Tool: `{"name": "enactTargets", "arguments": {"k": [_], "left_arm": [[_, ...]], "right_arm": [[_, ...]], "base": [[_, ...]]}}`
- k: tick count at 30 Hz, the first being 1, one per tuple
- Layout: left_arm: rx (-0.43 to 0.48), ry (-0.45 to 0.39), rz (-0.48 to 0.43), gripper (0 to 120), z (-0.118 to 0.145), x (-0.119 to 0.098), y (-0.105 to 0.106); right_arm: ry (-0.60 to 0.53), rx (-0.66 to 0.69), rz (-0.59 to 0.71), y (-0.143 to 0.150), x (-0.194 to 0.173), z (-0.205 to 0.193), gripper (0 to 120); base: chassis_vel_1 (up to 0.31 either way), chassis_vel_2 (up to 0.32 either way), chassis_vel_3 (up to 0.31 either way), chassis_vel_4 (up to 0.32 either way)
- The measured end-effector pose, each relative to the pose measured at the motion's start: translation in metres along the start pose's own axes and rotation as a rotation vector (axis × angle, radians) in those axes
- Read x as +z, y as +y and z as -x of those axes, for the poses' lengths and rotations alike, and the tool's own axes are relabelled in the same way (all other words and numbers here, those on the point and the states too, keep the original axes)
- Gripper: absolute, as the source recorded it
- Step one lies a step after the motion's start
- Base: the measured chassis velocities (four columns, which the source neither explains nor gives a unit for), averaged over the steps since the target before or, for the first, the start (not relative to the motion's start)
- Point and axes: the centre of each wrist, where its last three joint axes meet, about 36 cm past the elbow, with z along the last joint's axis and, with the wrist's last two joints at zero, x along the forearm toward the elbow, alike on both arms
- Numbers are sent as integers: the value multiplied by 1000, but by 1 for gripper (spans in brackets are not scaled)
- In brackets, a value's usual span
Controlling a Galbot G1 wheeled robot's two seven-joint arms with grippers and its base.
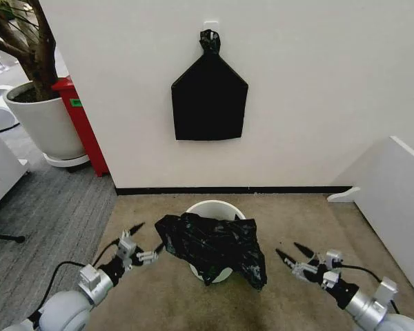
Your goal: Place the garbage bag over the trash bin.
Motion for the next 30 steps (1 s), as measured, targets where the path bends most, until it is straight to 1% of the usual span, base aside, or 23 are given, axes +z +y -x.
{"name": "enactTargets", "arguments": {"k": [2, 4, 6, 7, 9, 10, 11, 14, 15, 16, 17, 19, 20, 21, 22, 25, 27, 28, 29, 30], "left_arm": [[-55, -12, -65, 100, -7, -22, -19], [-127, -15, -103, 100, -14, -40, -31], [-185, -19, -139, 100, -18, -56, -40], [-185, -19, -139, 100, -18, -56, -40], [-252, -23, -178, 100, -22, -79, -47], [-267, -20, -188, 100, -23, -87, -48], [-283, -14, -203, 100, -25, -99, -49], [-305, 7, -217, 100, -29, -115, -51], [-305, 7, -217, 100, -29, -115, -51], [-312, 18, -218, 100, -30, -120, -52], [-314, 23, -219, 100, -30, -121, -53], [-321, 37, -228, 100, -30, -125, -55], [-327, 47, -238, 100, -30, -127, -56], [-330, 52, -240, 100, -30, -127, -56], [-330, 52, -240, 100, -30, -127, -56], [-334, 61, -247, 100, -28, -126, -56], [-335, 64, -247, 100, -27, -125, -56], [-335, 64, -247, 100, -27, -125, -56], [-334, 63, -247, 100, -26, -125, -56], [-333, 63, -247, 100, -25, -125, -56]], "right_arm": [[-3, 80, -64, 16, -28, 7, 100], [17, 163, -121, 38, -56, 23, 100], [47, 207, -150, 60, -77, 41, 100], [47, 207, -150, 60, -77, 41, 100], [91, 225, -161, 81, -104, 66, 100], [110, 224, -166, 84, -111, 72, 100], [146, 211, -186, 86, -125, 84, 100], [191, 192, -246, 78, -139, 108, 100], [191, 192, -246, 78, -139, 108, 100], [219, 192, -273, 72, -144, 122, 100], [235, 192, -284, 70, -146, 129, 100], [297, 181, -301, 66, -147, 155, 100], [338, 169, -306, 67, -141, 176, 100], [359, 167, -306, 68, -138, 187, 100], [359, 167, -306, 68, -138, 187, 100], [423, 145, -304, 74, -131, 235, 100], [473, 121, -288, 73, -124, 258, 100], [473, 121, -288, 73, -124, 258, 100], [504, 119, -281, 71, -119, 271, 100], [514, 119, -280, 70, -118, 276, 100]], "base": [[0, 0, 0, 0], [0, 0, 0, 0], [0, 0, 0, 0], [0, 0, 0, 0], [0, 0, 0, 0], [0, 0, 0, 0], [0, 0, 0, 0], [0, 0, 0, 0], [0, 0, 0, 0], [0, 0, 0, 0], [0, 0, 0, 0], [0, 0, 0, 0], [0, 0, 0, 0], [0, 0, 0, 0], [0, 0, 0, 0], [0, 0, 0, 0], [0, 0, 0, 0], [0, 0, 0, 0], [0, 0, 0, 0], [0, 0, 0, 0]]}}
